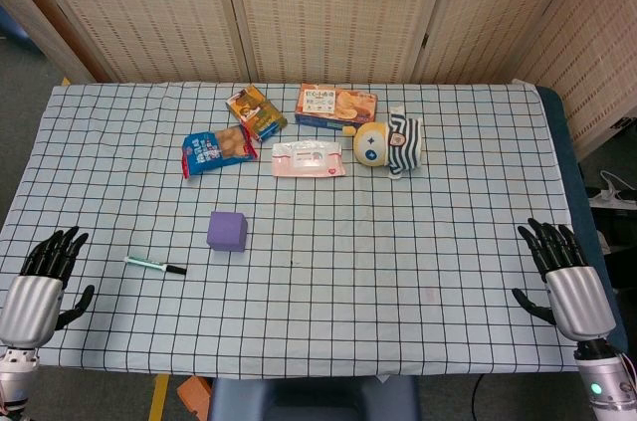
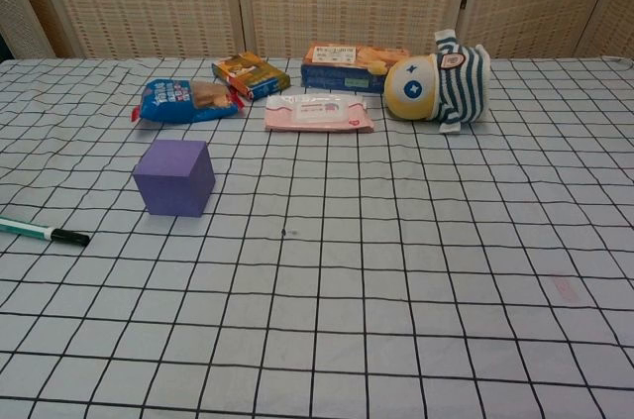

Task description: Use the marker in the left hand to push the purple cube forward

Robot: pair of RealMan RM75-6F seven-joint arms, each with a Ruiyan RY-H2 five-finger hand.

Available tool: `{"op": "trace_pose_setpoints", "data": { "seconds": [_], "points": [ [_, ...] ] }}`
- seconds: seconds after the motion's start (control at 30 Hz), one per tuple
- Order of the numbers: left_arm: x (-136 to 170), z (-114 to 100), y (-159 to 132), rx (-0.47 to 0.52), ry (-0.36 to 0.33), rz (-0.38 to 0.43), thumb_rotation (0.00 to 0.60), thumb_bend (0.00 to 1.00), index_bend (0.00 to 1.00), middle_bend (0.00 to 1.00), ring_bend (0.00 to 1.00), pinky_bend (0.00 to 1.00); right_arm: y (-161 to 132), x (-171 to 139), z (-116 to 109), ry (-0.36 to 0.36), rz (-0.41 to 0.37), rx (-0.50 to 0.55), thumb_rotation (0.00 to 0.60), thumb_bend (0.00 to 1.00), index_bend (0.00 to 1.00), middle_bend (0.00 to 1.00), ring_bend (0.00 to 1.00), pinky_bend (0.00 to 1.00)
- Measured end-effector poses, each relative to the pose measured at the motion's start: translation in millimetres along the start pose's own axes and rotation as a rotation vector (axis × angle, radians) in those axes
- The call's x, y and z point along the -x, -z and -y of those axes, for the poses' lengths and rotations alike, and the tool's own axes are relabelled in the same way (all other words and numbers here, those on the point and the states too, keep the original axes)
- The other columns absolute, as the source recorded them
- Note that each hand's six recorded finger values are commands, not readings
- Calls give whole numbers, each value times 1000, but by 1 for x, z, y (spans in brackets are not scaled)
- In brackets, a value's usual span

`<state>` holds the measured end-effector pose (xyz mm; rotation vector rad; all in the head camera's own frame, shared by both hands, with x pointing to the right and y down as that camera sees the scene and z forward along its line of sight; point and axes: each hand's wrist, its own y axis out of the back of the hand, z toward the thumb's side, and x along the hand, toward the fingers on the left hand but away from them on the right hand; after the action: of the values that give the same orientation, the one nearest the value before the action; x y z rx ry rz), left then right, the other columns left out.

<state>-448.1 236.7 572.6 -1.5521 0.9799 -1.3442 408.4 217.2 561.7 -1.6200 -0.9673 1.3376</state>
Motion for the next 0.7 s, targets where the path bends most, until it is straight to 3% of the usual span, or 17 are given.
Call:
{"op": "trace_pose_setpoints", "data": {
  "seconds": [0.33,0.47,0.53,0.6,0.7],
  "points": [
    [-5,15,-11,-11,47,39,600,398,6,23,0,94,2,-4,-8,24,11,8,600,119,0,0,0,0],
    [-13,31,-17,-25,115,68,600,416,123,172,5,67,3,-4,-7,18,15,4,600,119,0,0,0,0],
    [-21,42,-23,-38,154,92,600,416,152,265,58,68,4,-4,-6,14,19,0,600,119,0,0,0,0],
    [-28,52,-28,-54,182,113,600,417,160,320,183,193,5,-3,-5,10,24,-4,600,119,0,0,0,0],
    [-40,67,-33,-93,213,138,600,420,161,313,462,635,6,-2,-3,4,31,-12,600,119,0,0,0,0]
  ]
}}
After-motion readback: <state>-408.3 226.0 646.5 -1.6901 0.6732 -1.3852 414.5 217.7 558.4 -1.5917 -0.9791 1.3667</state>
